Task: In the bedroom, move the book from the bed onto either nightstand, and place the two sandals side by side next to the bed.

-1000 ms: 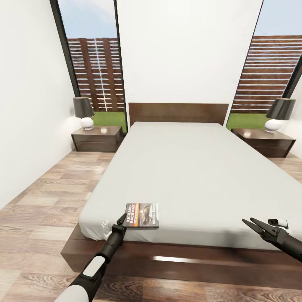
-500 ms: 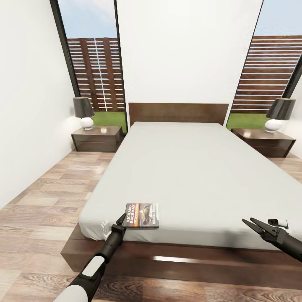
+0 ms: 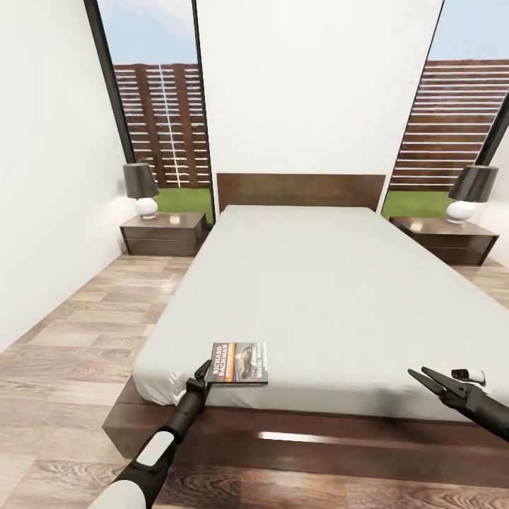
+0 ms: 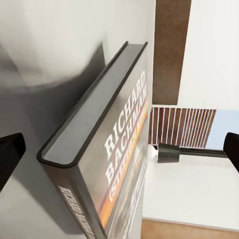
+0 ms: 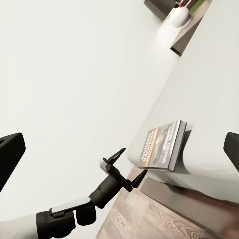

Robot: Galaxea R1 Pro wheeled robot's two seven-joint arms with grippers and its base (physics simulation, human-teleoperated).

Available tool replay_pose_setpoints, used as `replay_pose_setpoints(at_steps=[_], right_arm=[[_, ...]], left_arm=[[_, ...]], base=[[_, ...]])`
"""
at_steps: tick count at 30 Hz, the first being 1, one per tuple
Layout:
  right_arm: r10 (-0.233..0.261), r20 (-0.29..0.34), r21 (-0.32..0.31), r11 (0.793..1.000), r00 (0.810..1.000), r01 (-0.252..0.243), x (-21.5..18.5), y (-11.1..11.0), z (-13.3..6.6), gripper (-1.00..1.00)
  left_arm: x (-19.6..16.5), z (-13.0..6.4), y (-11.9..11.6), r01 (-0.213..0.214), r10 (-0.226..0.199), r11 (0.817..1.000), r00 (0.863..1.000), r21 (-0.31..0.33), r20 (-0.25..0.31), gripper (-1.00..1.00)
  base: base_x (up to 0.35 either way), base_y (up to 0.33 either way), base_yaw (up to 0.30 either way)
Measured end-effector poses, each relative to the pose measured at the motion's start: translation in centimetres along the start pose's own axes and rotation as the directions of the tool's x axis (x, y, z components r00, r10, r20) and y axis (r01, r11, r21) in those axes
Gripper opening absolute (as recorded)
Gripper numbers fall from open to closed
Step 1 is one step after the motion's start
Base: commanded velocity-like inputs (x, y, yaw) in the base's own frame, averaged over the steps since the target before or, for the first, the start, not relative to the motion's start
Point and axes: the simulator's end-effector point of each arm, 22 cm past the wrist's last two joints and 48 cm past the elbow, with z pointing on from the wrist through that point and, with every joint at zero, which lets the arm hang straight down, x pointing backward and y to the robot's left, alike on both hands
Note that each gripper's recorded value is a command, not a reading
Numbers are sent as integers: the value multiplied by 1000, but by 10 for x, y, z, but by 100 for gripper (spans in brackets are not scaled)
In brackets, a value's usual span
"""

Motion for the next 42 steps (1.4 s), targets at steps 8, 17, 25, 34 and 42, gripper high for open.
replay_pose_setpoints(at_steps=[8, 17, 25, 34, 42], right_arm=[[0, 0, 0, 1000, 1000, 0, 0, 0, 0, 100], [0, 0, 0, 1000, 1000, 0, 0, 0, 0, 100], [0, 0, 0, 1000, 1000, 0, 0, 0, 0, 100], [0, 0, 0, 1000, 1000, 0, 0, 0, 0, 100], [0, -1, 0, 1000, 1000, 0, 0, 0, 0, 100]], left_arm=[[-1, 0, 0, -1, 1, 1000, 1000, -1, 1, 100], [-1, 0, 0, -1, 1, 1000, 1000, 0, 1, 100], [-1, 0, 0, 0, 0, 1000, 1000, 2, 2, 100], [1, 0, 0, 1, -1, 1000, 1000, 2, 4, 100], [3, 1, 0, 0, 0, 1000, 1000, 1, 4, 100]], base=[[0, 0, 0], [0, 0, 0], [0, 0, 0], [0, 0, 0], [0, 0, 0]])
